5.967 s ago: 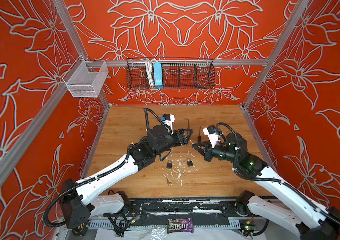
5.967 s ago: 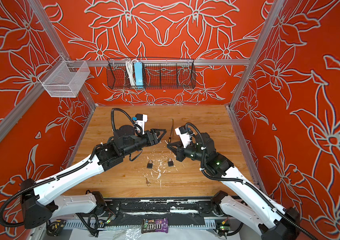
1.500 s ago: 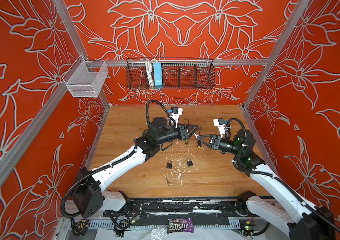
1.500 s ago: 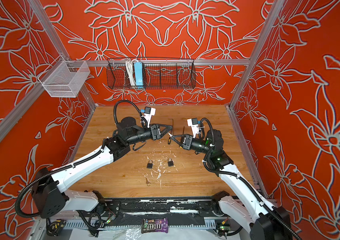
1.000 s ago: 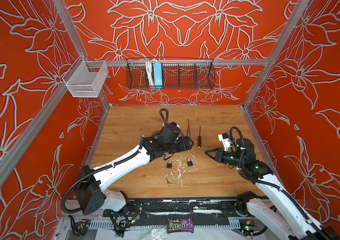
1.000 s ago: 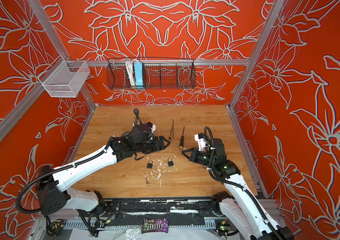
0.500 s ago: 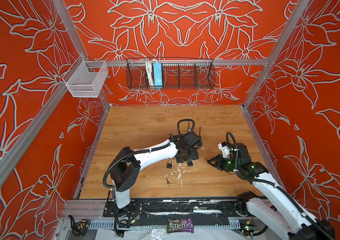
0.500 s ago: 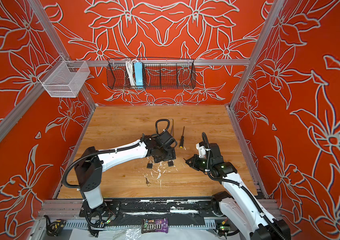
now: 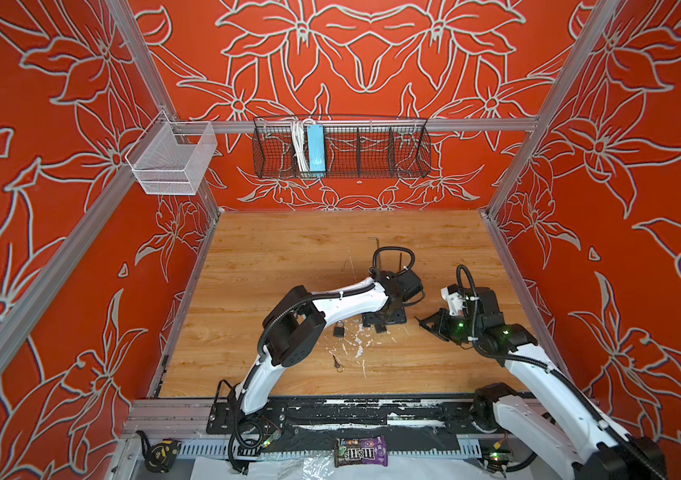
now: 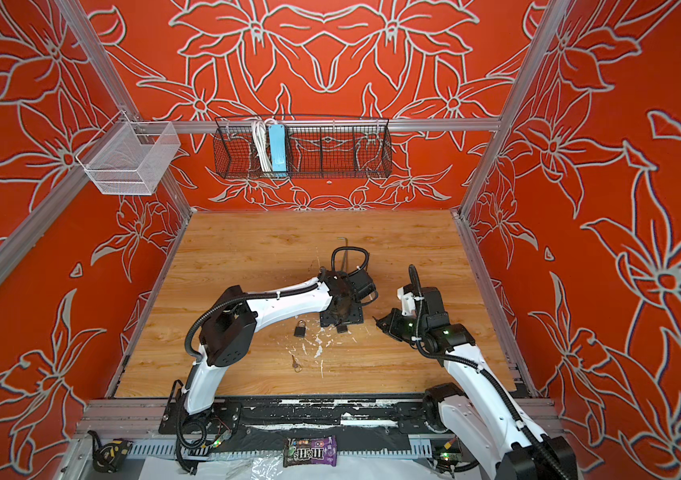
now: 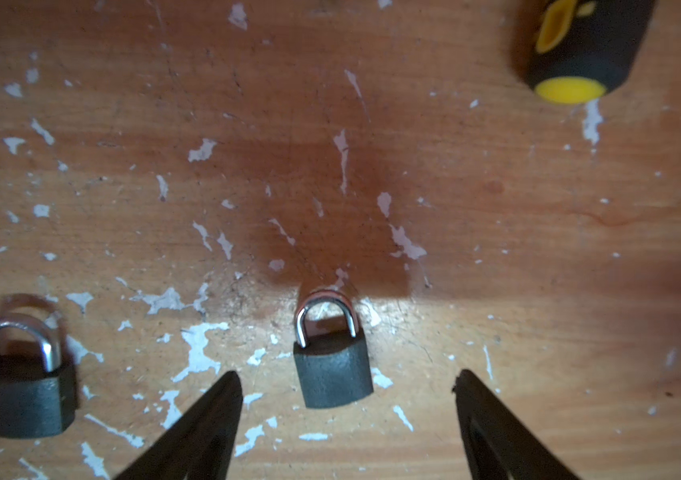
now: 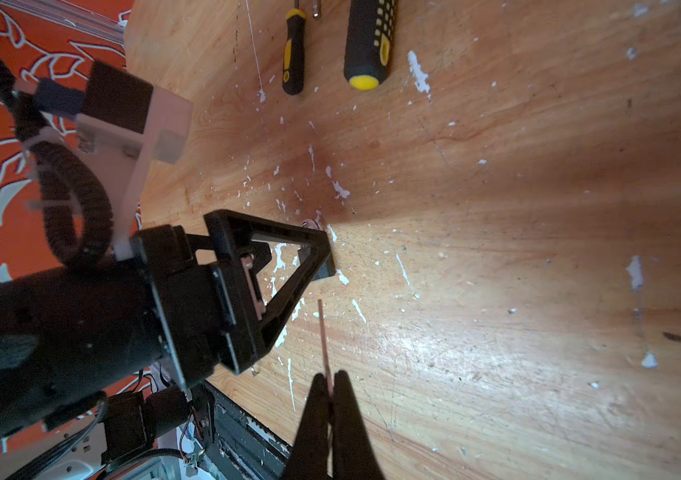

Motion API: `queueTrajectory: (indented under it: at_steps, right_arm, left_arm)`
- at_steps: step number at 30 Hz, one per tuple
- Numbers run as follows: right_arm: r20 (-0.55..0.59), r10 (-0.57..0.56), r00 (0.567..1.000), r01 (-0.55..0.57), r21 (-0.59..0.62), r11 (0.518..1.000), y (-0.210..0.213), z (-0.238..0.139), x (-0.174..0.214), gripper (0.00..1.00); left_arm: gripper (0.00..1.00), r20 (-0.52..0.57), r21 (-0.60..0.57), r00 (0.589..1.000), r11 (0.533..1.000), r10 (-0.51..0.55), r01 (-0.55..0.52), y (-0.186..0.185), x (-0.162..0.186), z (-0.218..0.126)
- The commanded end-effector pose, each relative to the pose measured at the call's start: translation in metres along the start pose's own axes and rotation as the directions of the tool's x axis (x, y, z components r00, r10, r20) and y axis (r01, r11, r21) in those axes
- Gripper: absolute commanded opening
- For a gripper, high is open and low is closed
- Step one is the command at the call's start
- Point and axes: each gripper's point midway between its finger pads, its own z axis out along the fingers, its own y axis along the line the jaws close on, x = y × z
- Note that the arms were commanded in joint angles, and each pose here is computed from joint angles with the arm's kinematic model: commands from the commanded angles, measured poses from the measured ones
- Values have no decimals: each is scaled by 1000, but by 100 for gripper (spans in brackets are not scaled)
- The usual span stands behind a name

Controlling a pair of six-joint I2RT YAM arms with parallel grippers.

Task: Unlock with the key
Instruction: 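Lower the left gripper over the nearer small padlock while the right gripper holds the key, then close the left gripper on the body of the small padlock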

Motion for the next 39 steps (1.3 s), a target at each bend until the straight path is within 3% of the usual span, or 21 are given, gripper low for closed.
queueTrajectory:
  at_steps: [1, 18, 26, 32, 39]
  right_arm:
    - [-3, -8, 1000, 8, -4, 1000, -3, 1, 1, 0]
    - [-9, -3, 1000, 3, -28, 1000, -1, 4, 3, 0]
    - [-8, 3, 1000, -3, -29, 1000, -2, 5, 2, 0]
    - [-5, -1, 1000, 1, -27, 1000, -2, 4, 3, 0]
    - [-7, 3, 1000, -3, -35, 999, -1, 5, 3, 0]
  left_arm:
    - [81, 3, -90, 1000, 996, 6, -6, 13, 5, 4]
    - [72, -51, -153, 998, 987, 37, -44, 37, 24, 20]
    - [70, -71, -89, 994, 992, 85, -91, 18, 24, 24]
    - [62, -83, -69, 991, 991, 109, -114, 9, 22, 25]
    - [57, -84, -102, 989, 986, 123, -131, 13, 19, 29]
